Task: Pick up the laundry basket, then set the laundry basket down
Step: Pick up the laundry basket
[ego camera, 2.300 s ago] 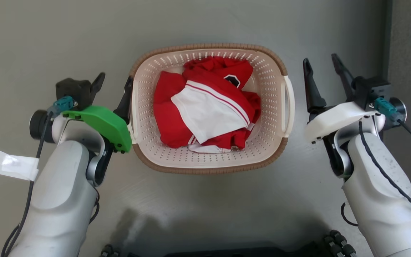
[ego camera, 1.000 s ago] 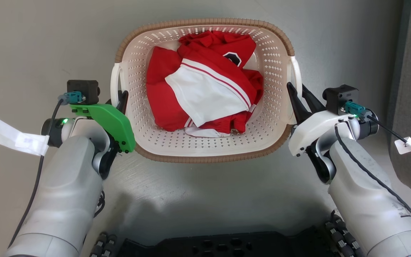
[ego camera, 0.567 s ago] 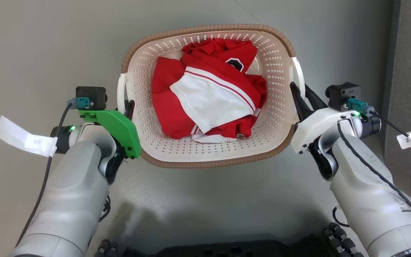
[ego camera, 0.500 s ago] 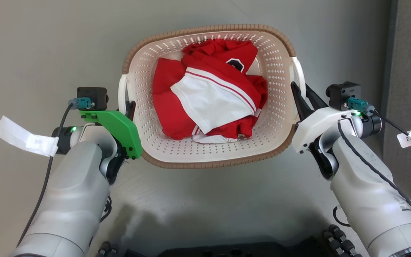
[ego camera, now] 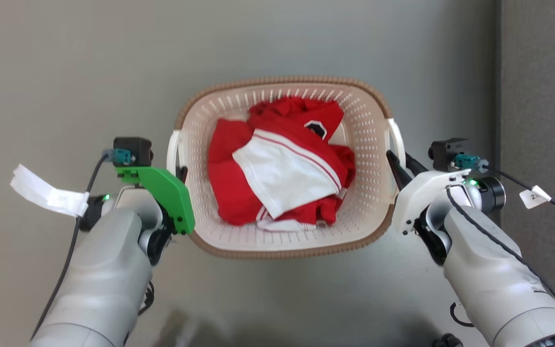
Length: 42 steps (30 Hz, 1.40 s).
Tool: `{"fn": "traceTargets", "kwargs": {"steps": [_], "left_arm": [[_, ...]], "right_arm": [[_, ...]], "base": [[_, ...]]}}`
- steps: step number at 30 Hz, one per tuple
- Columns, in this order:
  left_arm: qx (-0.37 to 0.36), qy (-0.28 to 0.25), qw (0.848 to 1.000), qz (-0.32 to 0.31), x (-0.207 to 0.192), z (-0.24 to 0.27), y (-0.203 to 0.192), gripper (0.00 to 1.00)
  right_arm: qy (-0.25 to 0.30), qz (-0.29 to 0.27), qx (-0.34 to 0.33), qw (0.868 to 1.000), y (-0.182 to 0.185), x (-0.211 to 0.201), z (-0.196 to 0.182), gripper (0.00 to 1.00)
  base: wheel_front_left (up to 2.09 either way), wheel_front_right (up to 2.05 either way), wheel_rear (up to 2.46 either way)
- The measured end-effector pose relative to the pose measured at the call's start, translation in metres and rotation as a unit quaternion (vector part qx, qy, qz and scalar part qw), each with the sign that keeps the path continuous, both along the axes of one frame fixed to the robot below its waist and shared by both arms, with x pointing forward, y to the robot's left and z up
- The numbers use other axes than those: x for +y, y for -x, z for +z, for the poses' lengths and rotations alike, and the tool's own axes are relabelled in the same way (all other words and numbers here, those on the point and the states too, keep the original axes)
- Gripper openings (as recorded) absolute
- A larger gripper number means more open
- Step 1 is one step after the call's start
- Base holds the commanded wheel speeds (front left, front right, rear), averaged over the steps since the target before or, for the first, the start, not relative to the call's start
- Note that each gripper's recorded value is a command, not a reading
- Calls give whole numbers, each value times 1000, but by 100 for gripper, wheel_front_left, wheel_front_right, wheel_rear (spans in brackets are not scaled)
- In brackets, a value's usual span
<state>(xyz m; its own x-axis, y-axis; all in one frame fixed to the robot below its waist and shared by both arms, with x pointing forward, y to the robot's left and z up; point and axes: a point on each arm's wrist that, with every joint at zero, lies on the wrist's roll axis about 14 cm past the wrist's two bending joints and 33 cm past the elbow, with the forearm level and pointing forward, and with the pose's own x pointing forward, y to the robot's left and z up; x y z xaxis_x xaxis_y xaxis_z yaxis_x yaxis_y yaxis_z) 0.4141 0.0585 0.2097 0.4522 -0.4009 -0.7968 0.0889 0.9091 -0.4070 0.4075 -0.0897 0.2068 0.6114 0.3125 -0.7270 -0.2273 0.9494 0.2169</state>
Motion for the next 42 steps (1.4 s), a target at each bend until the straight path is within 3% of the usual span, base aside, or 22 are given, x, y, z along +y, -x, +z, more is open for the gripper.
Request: {"fn": "traceTargets", "kwargs": {"steps": [14, 42], "left_arm": [[11, 8, 1000, 1, -3, 41, 22, 0], [-12, 6, 1000, -6, -1, 112, 74, 0]], "right_arm": [[16, 17, -6, 1000, 11, -5, 42, 0], [-6, 1, -8, 1000, 74, -1, 112, 0]], "base": [[0, 0, 0], [0, 0, 0]]}}
